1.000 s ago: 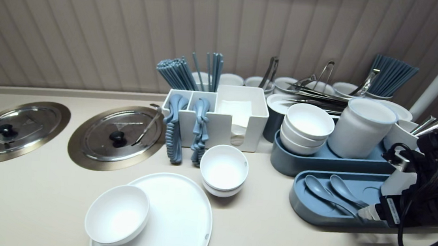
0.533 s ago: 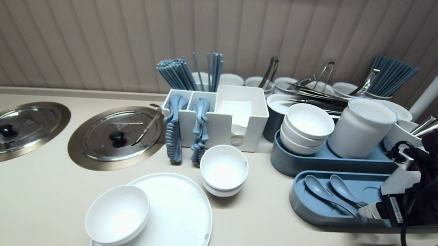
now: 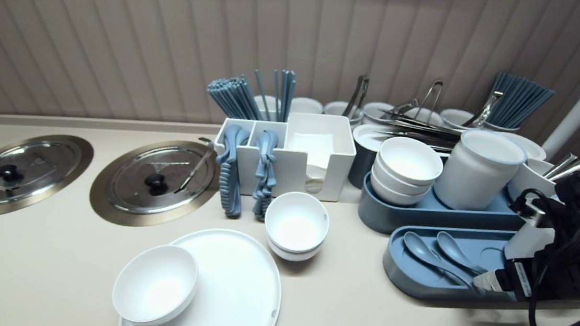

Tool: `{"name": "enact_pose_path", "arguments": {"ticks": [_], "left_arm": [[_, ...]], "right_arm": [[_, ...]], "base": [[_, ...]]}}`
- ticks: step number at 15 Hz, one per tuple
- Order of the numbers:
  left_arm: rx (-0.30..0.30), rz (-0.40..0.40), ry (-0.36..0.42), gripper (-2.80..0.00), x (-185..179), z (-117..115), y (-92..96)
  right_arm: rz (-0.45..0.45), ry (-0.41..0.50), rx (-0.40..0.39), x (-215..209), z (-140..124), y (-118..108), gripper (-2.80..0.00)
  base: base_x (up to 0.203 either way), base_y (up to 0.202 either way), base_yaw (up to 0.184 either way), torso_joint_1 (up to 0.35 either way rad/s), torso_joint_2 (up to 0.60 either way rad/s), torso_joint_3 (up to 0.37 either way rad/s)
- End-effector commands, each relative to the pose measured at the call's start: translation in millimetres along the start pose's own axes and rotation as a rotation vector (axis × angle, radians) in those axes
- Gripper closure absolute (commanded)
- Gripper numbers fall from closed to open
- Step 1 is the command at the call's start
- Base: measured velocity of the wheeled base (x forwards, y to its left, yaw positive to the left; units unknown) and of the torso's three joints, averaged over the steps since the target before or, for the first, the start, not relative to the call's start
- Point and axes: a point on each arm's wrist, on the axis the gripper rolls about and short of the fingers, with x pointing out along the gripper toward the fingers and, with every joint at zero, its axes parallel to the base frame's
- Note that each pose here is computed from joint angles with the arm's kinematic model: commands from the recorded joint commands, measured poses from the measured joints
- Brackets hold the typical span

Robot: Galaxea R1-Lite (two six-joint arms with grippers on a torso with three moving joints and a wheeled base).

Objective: Pick the spoon and place it in the bowl

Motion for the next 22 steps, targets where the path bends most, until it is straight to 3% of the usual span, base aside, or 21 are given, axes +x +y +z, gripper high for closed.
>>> {"name": "enact_pose_path", "arguments": {"ticks": [1, 4, 6, 9, 11, 14, 22], "left_arm": [[0.0, -0.001, 0.008, 0.0, 1, -2, 0.0], [0.0, 0.0, 0.008, 0.0, 1, -2, 0.0], [0.0, 0.0, 0.007, 0.0, 1, -2, 0.0], [0.0, 0.0, 0.006, 0.0, 1, -2, 0.0], [0.0, 0.001, 0.009, 0.0, 1, -2, 0.0], [0.0, 0.0, 0.007, 0.0, 1, -2, 0.0], [0.0, -0.001, 0.009, 0.0, 1, -2, 0.0]], "right_arm": [[-0.001, 0.01, -0.001, 2, 0, 0, -2.8], [0.009, 0.009, -0.013, 1, -1, 4, -2.8], [0.027, -0.048, -0.015, -14, -1, 7, -2.8], [0.132, -0.136, -0.041, -42, -6, 22, -2.8], [0.189, -0.12, -0.056, -42, -9, 35, -2.8], [0.2, -0.033, -0.061, -21, -8, 49, -2.8], [0.188, 0.032, -0.055, -1, -5, 55, -2.8]], "base": [[0.0, 0.0, 0.0, 0.0, 0.0, 0.0], [0.0, 0.0, 0.0, 0.0, 0.0, 0.0], [0.0, 0.0, 0.0, 0.0, 0.0, 0.0], [0.0, 0.0, 0.0, 0.0, 0.0, 0.0], [0.0, 0.0, 0.0, 0.0, 0.0, 0.0], [0.0, 0.0, 0.0, 0.0, 0.0, 0.0], [0.0, 0.0, 0.0, 0.0, 0.0, 0.0]]}}
